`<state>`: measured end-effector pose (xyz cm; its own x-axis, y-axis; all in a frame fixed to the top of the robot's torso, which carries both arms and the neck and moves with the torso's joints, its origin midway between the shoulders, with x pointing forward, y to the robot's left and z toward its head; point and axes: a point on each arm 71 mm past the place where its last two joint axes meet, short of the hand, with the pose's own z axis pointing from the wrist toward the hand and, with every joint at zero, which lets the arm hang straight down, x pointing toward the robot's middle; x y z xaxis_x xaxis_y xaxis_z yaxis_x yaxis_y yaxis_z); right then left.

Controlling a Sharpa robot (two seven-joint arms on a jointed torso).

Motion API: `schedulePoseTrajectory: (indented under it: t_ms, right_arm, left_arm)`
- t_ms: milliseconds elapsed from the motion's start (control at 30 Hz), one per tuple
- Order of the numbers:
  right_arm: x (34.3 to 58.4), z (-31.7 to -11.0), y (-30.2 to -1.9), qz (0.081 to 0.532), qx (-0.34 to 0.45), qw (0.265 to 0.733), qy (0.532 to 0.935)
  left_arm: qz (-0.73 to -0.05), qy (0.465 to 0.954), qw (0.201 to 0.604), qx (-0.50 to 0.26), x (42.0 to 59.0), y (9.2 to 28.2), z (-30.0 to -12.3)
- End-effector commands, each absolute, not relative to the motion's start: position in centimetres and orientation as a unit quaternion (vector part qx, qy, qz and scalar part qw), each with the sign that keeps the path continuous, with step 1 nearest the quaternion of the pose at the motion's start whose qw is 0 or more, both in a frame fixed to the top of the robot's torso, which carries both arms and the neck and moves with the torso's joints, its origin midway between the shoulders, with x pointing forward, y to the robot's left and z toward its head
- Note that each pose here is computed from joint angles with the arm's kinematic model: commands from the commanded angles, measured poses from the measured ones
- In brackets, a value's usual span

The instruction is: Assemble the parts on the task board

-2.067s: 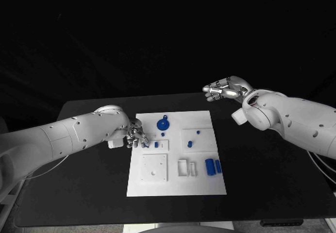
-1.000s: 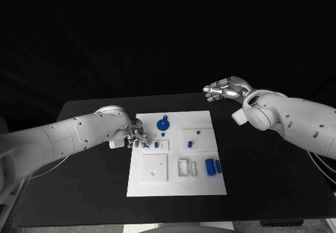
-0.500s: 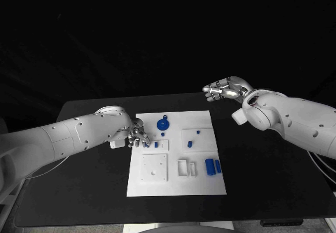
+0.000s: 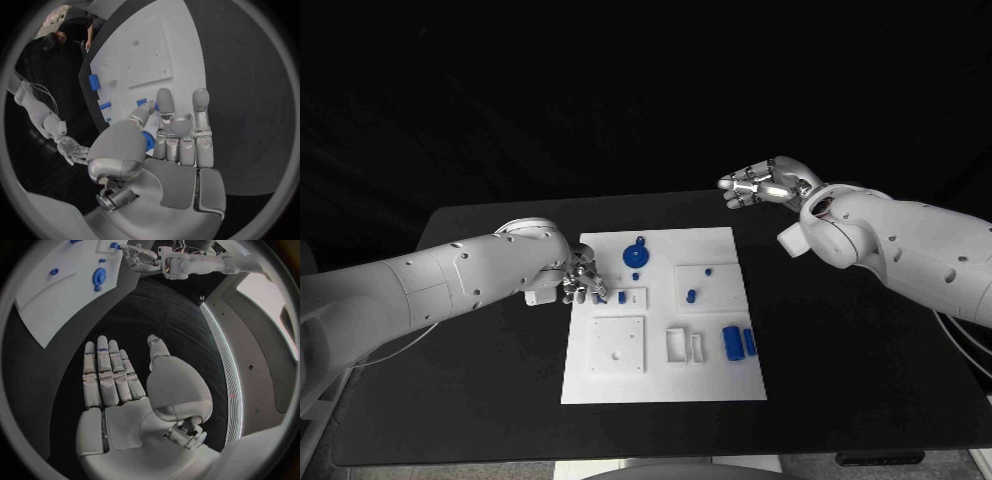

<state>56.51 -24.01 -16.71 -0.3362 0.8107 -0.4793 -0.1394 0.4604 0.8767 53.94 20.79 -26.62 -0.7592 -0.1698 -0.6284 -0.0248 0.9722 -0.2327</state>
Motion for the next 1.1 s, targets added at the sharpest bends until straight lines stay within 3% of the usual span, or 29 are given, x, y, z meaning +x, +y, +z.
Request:
schedulePoseTrajectory:
  t_ms: [33, 1100]
  right_arm:
    - [56.44, -16.73, -23.84, 0.462, 0.242, 0.515, 0.680]
    - [56.43, -16.73, -23.81, 0.462, 0.242, 0.515, 0.681]
  left_arm:
    - [-0.101, 0.935, 0.337, -0.045, 53.83, 20.85, -26.77]
    - [-0.100, 0.937, 0.332, -0.043, 53.78, 20.78, -26.88]
